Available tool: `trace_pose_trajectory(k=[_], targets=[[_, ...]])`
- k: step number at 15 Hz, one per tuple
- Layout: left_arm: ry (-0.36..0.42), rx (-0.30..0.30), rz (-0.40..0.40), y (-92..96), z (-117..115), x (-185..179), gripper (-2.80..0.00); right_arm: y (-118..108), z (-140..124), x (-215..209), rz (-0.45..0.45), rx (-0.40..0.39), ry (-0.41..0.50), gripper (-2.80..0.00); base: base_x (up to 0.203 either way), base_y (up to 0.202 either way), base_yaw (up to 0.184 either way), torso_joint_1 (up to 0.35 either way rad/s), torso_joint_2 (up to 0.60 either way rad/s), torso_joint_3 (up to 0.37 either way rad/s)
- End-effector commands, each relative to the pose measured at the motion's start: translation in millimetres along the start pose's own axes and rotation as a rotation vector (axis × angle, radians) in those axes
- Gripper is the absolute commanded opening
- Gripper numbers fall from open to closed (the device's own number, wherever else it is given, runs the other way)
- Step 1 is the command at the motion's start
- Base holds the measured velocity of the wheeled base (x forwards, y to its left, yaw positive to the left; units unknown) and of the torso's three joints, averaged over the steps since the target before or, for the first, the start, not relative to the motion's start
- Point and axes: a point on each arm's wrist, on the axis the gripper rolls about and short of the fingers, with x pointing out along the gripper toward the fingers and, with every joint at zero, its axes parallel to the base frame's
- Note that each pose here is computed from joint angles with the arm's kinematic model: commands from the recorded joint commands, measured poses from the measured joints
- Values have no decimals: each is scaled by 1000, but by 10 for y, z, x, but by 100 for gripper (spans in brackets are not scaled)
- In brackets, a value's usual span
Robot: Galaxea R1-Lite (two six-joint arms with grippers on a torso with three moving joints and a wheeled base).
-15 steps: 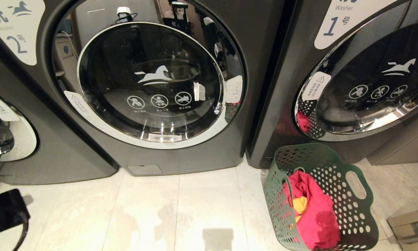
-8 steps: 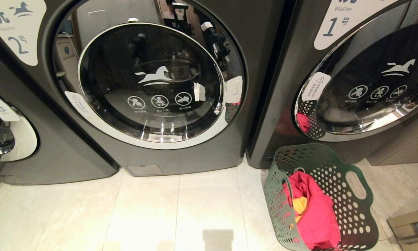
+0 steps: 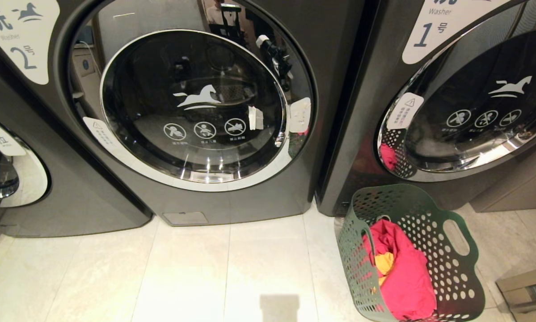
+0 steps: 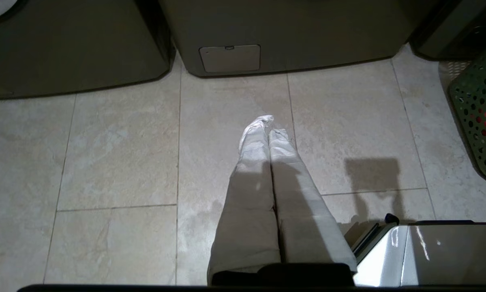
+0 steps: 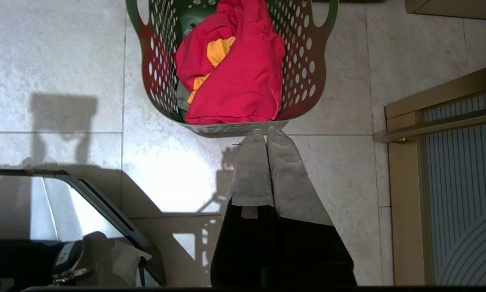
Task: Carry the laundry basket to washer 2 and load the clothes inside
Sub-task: Open the lid of the washing machine
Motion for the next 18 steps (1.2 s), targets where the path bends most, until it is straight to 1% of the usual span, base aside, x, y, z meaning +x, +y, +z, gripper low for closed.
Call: trace_pose_trajectory(k=[1, 2, 5, 7, 9, 11, 12, 13, 15, 17, 18], targets=[[-59, -11, -14, -4, -47, -44, -280, 3, -16, -5, 2, -8, -4, -280, 0, 0, 0, 0, 0, 0], [-59, -33, -15, -3, -48, -44, -280, 5, -12, -6, 9, -27, -7, -280, 0, 0, 0, 0, 0, 0], [-61, -43, -2, 0, -46, -43, -280, 7, -15, -6, 25, -24, -6, -280, 0, 0, 0, 0, 0, 0], [-64, -48, 13, 3, -44, -43, -280, 5, -14, -8, 67, -36, -12, -280, 0, 0, 0, 0, 0, 0], [-64, -59, 15, 4, -44, -43, -280, 4, -16, -9, 84, -37, -16, -280, 0, 0, 0, 0, 0, 0], [-64, -61, 17, 4, -44, -43, -280, 0, -13, -14, 143, -58, -29, -280, 0, 0, 0, 0, 0, 0], [-64, -61, 15, 4, -44, -43, -280, -2, -13, -25, 157, -63, -43, -280, 0, 0, 0, 0, 0, 0], [-64, -59, 15, 4, -44, -43, -280, -3, -24, -47, 150, -62, -72, -280, 0, 0, 0, 0, 0, 0], [-62, -62, 17, 4, -48, -41, -280, -7, -70, -124, 133, -50, -171, -280, 0, 0, 0, 0, 0, 0], [-62, -61, 17, 4, -48, -41, -280, -9, -119, -189, 119, -30, -260, -280, 0, 0, 0, 0, 0, 0], [-62, -62, 17, 4, -48, -41, -280, -10, -136, -209, 114, -13, -290, -280, 0, 0, 0, 0, 0, 0]])
